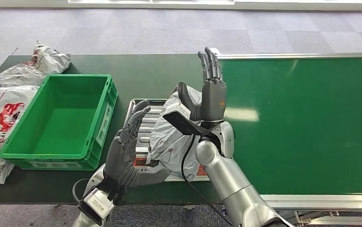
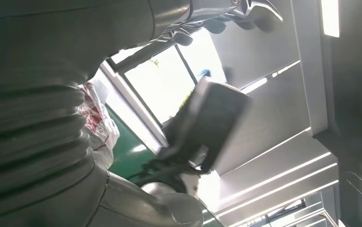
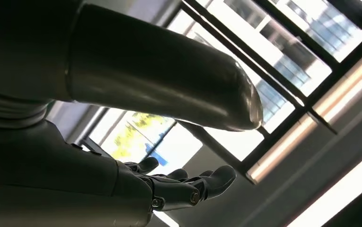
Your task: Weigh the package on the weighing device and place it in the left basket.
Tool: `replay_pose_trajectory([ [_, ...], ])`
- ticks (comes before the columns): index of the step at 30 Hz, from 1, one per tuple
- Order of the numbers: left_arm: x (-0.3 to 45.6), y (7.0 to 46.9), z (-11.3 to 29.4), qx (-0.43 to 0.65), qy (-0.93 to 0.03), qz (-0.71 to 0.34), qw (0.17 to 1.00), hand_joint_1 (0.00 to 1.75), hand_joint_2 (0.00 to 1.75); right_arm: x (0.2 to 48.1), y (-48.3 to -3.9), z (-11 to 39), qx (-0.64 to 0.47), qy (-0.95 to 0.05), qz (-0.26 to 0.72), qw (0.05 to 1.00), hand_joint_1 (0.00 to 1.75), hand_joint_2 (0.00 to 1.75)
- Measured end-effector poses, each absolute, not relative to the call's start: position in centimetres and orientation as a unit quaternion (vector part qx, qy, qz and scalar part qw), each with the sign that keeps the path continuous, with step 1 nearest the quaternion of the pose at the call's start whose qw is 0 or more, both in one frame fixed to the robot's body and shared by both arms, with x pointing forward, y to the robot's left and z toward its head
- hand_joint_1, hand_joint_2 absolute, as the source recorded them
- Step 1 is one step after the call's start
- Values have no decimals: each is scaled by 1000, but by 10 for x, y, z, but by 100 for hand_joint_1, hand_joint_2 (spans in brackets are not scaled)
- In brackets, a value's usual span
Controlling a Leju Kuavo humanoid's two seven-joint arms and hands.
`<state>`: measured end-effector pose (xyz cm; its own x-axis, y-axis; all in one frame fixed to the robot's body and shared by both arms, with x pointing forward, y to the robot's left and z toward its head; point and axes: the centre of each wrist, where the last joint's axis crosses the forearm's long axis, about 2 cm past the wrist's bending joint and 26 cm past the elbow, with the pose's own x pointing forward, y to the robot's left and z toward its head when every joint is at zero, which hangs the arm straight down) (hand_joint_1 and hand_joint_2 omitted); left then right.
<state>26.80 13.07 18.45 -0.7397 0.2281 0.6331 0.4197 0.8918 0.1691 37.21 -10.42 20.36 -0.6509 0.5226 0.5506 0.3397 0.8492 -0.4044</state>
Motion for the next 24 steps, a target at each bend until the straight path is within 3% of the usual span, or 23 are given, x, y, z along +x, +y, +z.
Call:
replay_pose_trajectory([
  [7,267,129,185,-178,-919,-148,319,0,175,357,-135,230,-273,-923,22,269,0,0],
  [11,269,131,180,-158,-913,-143,349,0,175,336,-162,257,-293,-934,-59,195,0,175],
  [19,304,148,158,99,-854,-190,475,0,175,280,-200,319,-332,-929,-155,50,0,175],
  [24,326,147,154,175,-806,-249,507,0,175,267,-203,333,-326,-929,-173,16,0,175],
])
